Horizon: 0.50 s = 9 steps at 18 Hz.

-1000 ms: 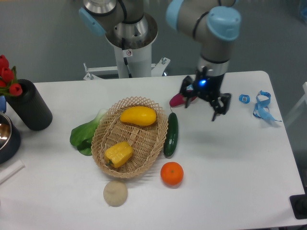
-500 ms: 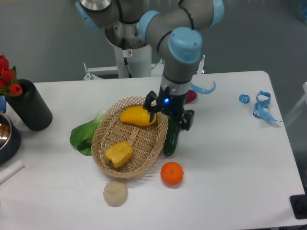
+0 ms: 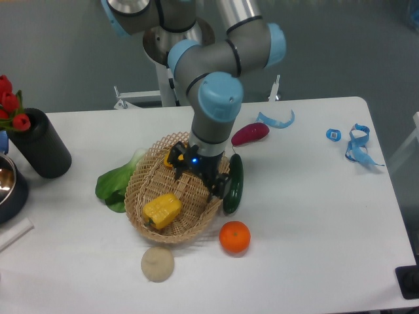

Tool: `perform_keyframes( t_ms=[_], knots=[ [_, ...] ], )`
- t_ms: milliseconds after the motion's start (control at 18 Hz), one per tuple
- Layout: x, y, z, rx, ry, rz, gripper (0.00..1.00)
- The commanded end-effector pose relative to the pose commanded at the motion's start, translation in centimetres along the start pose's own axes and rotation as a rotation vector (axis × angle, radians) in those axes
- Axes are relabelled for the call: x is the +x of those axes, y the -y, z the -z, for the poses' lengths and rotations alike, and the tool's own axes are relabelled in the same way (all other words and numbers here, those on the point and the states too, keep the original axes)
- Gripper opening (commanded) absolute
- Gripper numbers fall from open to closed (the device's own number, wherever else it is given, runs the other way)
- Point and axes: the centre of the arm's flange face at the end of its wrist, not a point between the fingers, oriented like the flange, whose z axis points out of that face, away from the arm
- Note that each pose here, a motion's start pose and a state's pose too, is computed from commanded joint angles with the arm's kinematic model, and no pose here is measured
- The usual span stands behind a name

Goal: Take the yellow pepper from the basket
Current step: 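Lower the gripper into the basket over the yellow bell pepper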

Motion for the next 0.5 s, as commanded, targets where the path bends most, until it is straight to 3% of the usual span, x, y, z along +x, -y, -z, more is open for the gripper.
perform_keyframes(
  t_ms=[500],
  knots=[
    [0.2,1.1,-3.7,-0.049,-0.022,-0.022,1.00]
  ],
)
